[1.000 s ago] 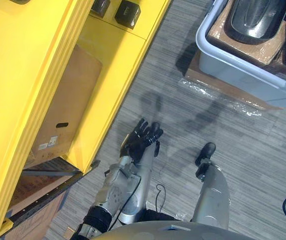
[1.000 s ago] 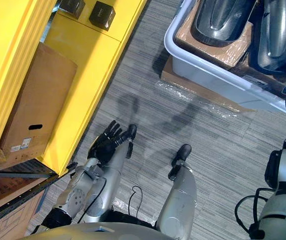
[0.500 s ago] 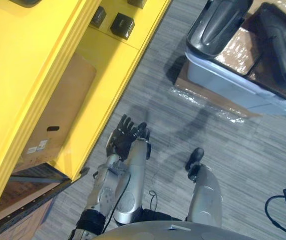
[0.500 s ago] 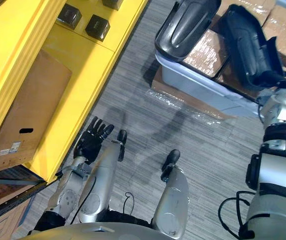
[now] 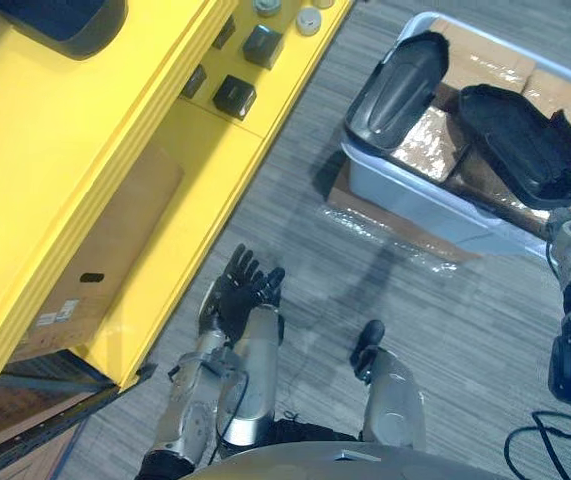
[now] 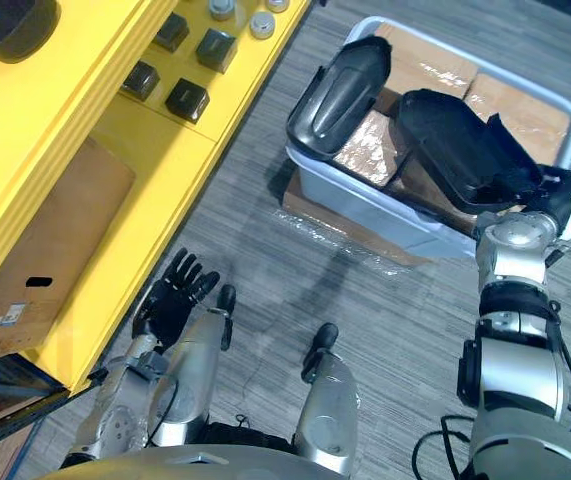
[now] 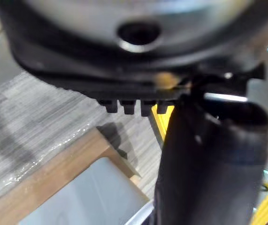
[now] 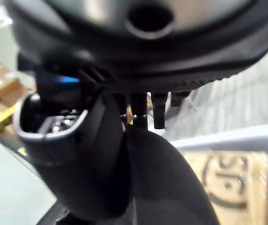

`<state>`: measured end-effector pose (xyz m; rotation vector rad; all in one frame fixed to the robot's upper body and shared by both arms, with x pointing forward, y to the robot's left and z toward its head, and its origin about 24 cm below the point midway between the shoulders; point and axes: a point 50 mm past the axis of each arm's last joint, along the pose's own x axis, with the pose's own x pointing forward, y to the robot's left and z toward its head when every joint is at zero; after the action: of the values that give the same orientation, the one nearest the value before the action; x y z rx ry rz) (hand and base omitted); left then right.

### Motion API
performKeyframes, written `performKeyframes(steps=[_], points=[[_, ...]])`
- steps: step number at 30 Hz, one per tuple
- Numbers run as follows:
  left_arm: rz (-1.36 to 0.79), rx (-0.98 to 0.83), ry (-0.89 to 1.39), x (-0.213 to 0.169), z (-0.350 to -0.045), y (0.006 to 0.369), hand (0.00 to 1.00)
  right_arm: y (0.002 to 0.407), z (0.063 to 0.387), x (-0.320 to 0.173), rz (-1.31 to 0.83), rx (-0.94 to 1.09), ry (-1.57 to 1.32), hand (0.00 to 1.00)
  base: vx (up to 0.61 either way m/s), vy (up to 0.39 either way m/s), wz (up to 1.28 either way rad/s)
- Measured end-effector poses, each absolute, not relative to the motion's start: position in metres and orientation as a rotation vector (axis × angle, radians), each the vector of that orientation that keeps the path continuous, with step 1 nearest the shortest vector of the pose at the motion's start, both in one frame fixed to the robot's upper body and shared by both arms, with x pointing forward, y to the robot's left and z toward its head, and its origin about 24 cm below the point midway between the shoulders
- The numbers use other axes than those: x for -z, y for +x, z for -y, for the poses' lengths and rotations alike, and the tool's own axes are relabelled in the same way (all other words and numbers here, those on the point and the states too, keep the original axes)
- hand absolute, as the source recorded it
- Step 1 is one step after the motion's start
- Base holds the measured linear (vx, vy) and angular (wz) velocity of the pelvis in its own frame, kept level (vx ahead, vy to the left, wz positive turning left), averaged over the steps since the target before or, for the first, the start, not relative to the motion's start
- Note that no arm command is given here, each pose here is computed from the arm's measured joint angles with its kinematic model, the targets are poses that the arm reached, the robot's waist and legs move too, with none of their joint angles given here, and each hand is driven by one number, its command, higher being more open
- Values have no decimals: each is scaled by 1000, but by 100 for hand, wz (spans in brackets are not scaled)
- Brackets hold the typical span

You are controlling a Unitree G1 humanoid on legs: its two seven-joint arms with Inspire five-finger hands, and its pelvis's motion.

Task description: Walk over and take three plastic housings, then place them on the shelf

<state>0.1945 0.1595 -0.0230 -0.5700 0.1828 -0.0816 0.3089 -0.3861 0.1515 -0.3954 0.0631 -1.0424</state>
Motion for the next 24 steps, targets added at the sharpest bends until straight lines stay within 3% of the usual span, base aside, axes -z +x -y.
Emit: performKeyframes(steps=[4, 8, 12, 17, 24], points=[[-103, 217, -550, -2, -161, 196, 100, 306, 372, -153, 32, 1051, -501, 0, 96, -23, -11], [-39, 477, -562, -39, -135, 216, 100, 305, 354, -158, 110, 1005, -660, 0, 57, 7, -8], [-201, 685, -633, -46, -103, 233, 100, 315, 329, -152, 128, 912, -680, 0, 45, 4, -25], [-567, 684, -753, -16, -76, 245, 100, 326, 297, -139, 144, 765, -743, 0, 53, 12, -29], [-735, 565, -1023, -14, -71, 261, 100, 317, 280, -146, 338, 675, -871, 0, 18, 18, -16]])
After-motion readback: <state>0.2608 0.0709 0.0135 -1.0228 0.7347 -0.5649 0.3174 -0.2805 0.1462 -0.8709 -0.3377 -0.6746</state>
